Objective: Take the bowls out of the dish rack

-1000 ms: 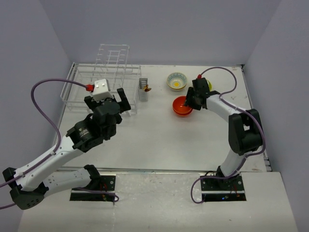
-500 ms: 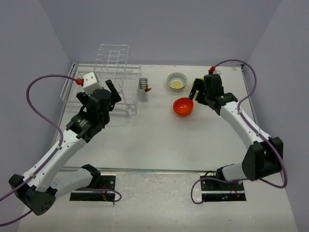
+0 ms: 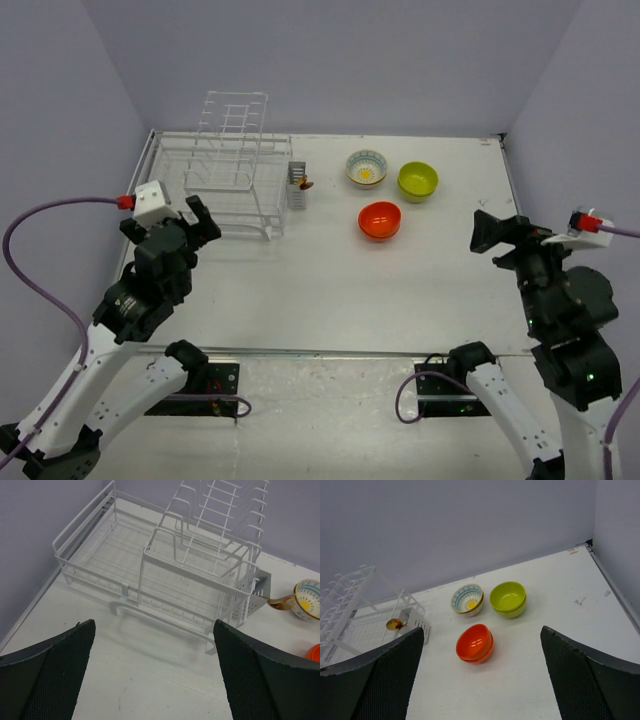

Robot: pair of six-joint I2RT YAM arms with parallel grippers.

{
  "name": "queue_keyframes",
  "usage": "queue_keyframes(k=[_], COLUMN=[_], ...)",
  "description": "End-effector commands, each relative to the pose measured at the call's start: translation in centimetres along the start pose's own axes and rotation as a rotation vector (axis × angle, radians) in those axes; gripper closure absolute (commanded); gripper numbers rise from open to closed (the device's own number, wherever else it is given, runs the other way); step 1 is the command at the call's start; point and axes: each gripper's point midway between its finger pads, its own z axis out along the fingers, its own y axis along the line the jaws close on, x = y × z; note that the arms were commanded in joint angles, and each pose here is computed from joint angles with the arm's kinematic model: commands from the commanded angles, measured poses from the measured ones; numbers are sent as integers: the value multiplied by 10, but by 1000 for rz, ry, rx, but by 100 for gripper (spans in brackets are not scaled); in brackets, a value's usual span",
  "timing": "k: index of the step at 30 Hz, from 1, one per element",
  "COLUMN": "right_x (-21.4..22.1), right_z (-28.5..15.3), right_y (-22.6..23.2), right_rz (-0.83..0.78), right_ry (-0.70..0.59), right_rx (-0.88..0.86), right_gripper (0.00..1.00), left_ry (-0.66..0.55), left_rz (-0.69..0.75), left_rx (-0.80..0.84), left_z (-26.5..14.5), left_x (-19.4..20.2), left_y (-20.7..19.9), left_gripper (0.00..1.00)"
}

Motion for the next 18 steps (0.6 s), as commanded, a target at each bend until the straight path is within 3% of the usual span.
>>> queue_keyframes(k=[1,10,18], right_x=[35,73,107], right_z=[-11,-14,6], right_y=[-7,-13,-34], right_rz=[-144,-102,-142], right_ry=[106,153,256], right_rx=[-51,-77,47], right_gripper=[1,1,1], left_ry=[2,-88,-101], left_rz=[69,19,59], left_rx=[-6,-55,-93], left_z=[-6,-5,-2], left_x=[17,33,41], left_y=[19,41,51], left_gripper=[0,0,0])
